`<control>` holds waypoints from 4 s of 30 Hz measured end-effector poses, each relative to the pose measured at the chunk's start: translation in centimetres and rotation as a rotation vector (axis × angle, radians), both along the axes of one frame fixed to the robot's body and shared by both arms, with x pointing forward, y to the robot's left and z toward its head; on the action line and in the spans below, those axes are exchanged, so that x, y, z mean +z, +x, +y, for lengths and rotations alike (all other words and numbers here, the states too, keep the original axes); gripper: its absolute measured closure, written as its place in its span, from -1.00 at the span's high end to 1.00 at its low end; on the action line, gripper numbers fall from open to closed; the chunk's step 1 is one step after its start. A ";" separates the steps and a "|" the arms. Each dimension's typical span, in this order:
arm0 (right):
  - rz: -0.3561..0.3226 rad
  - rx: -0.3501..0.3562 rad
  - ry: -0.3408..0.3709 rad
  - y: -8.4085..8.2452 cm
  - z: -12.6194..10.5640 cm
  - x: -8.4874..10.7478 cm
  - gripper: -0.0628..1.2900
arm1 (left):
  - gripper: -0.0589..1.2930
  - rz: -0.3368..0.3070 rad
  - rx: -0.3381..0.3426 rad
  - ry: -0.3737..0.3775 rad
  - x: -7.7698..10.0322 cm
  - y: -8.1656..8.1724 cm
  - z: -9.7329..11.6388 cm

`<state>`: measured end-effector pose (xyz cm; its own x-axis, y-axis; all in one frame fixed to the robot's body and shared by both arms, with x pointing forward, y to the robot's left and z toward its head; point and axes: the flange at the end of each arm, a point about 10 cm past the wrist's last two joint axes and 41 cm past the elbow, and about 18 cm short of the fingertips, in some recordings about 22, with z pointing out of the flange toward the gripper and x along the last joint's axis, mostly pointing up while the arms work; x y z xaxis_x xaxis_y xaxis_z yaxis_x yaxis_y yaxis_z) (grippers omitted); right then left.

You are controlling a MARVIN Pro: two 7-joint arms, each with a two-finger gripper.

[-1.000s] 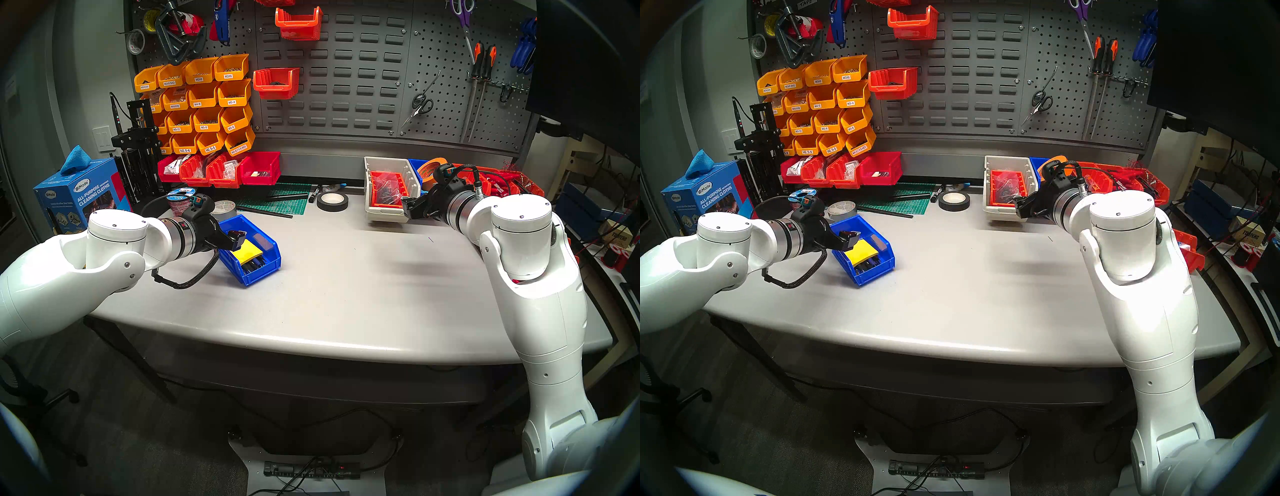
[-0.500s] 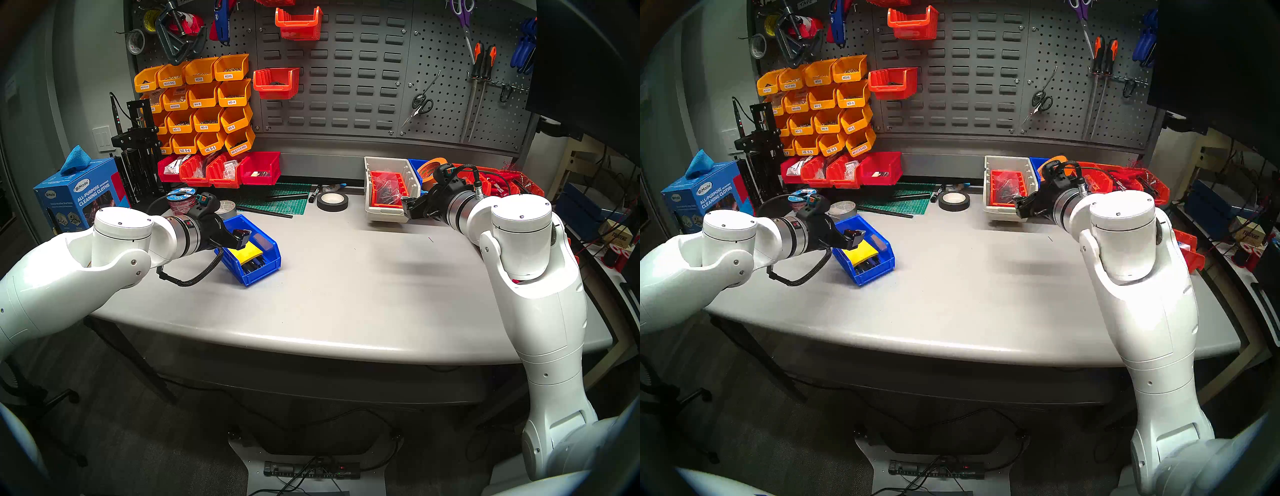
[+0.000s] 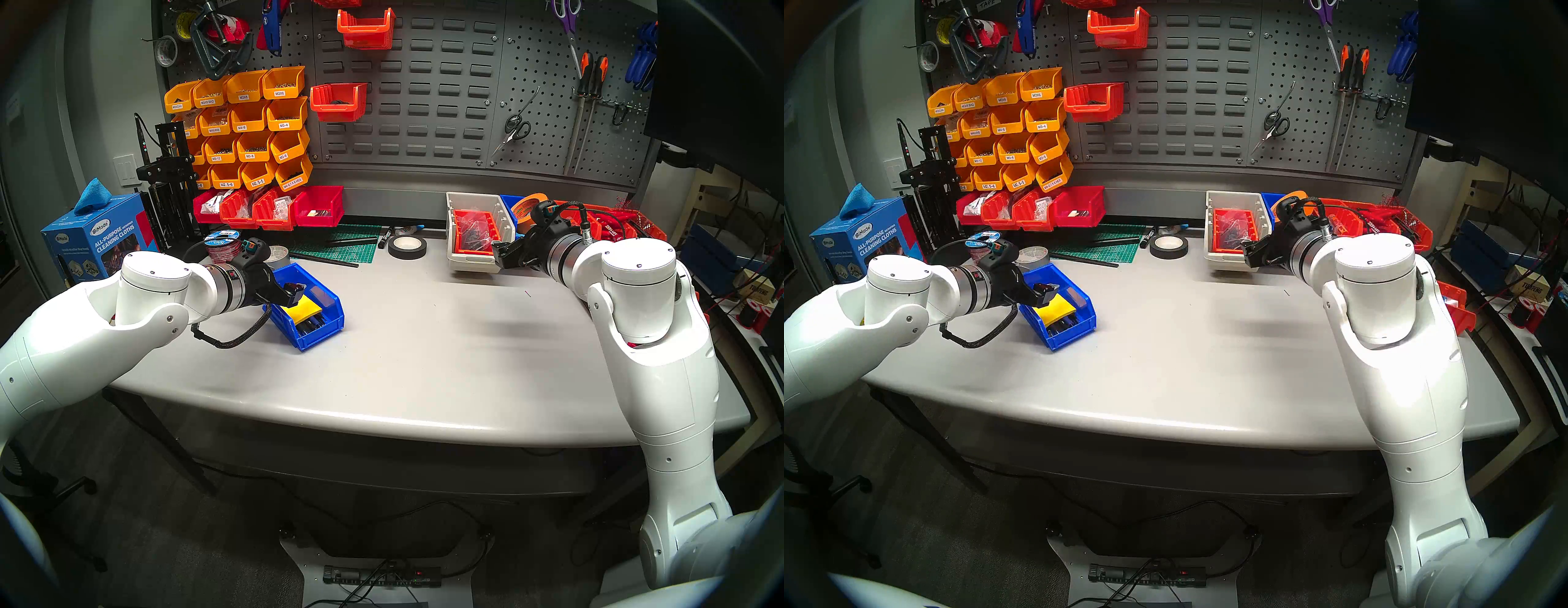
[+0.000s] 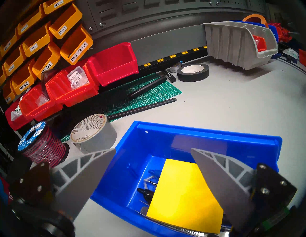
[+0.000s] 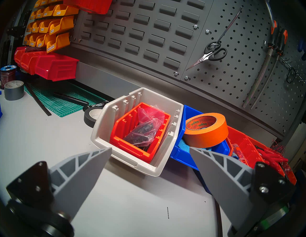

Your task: Hang all the unorganized tool boxes onto the wall

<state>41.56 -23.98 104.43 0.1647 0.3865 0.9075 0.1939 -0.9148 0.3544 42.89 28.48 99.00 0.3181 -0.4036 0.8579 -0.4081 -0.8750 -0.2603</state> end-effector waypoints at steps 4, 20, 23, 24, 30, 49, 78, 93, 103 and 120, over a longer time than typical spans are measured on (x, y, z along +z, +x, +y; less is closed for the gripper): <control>0.000 0.000 0.000 0.0 0.0 0.0 0.89 | 0.91 -0.004 -0.008 0.009 0.0 0.5 0.3; 0.000 0.000 0.000 0.0 0.0 0.0 0.89 | 0.91 -0.009 -0.062 0.021 -0.3 2.2 0.3; 0.000 0.000 0.000 0.0 0.0 0.0 0.89 | 0.91 -0.009 -0.071 0.022 -0.2 2.4 0.3; 0.000 0.000 0.000 0.0 0.0 0.0 0.89 | 0.91 -0.009 -0.075 0.023 -0.2 2.4 0.3; 0.000 0.000 0.000 0.0 0.0 0.0 0.89 | 0.91 -0.008 -0.092 0.024 -0.2 2.8 0.3; 0.000 0.000 0.000 0.0 0.0 0.0 0.89 | -0.94 -0.007 -0.199 0.026 -0.6 3.3 -0.1; 0.000 0.000 0.000 0.0 0.0 0.0 0.89 | -0.94 -0.061 -0.346 0.065 -0.3 4.3 -2.4; 0.000 0.000 0.000 0.0 0.0 0.0 0.89 | -0.94 -0.087 -0.407 0.035 0.0 3.8 -4.9; 0.000 0.000 0.000 0.0 0.0 0.0 0.89 | -0.94 -0.097 -0.388 0.026 0.3 3.6 -5.7; 0.000 0.000 0.000 0.0 0.0 0.0 0.89 | 0.91 -0.084 -0.277 0.017 0.4 2.6 -4.5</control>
